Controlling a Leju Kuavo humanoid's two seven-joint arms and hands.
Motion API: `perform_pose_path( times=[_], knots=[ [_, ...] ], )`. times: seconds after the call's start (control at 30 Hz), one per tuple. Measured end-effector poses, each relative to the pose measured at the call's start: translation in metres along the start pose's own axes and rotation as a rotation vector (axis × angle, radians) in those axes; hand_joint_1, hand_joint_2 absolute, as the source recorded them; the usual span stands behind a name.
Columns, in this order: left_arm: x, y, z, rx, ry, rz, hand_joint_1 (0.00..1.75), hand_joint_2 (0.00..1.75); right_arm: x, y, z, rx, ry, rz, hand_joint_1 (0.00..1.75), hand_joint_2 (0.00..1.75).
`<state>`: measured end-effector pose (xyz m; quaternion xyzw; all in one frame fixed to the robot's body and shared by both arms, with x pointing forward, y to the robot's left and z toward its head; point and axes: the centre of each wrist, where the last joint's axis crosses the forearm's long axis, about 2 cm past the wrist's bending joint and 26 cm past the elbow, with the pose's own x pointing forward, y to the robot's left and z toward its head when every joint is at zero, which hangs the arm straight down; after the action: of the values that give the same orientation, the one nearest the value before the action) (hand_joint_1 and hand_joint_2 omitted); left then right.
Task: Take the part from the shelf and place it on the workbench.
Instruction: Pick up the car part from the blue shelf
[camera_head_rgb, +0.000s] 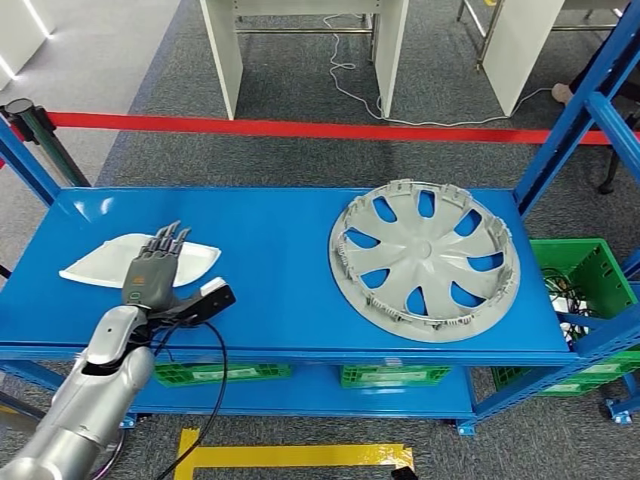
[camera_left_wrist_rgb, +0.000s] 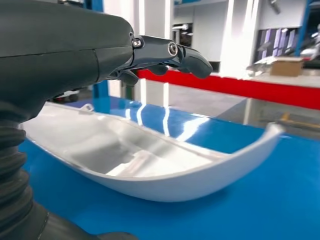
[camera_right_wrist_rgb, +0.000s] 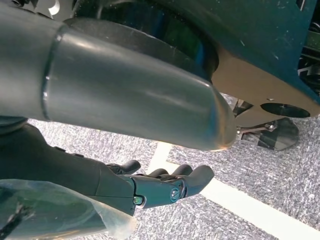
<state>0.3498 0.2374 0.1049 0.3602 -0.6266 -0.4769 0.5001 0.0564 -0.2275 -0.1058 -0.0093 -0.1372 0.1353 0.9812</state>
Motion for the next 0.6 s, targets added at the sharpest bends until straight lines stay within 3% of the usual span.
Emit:
perform_pose_path(
  times=[0.3,0.6],
  knots=[
    [-0.019,0.005,-0.007,-0.02,0.181,-0.089,0.0,1.75,-0.001,0.0,0.0,-0.003,0.006,0.004,0.0,0.0],
    [-0.038,0.006,-0.006,-0.01,0.258,-0.122,0.0,1.75,-0.001,0.0,0.0,-0.003,0.015,0.009,0.0,0.0]
  ],
)
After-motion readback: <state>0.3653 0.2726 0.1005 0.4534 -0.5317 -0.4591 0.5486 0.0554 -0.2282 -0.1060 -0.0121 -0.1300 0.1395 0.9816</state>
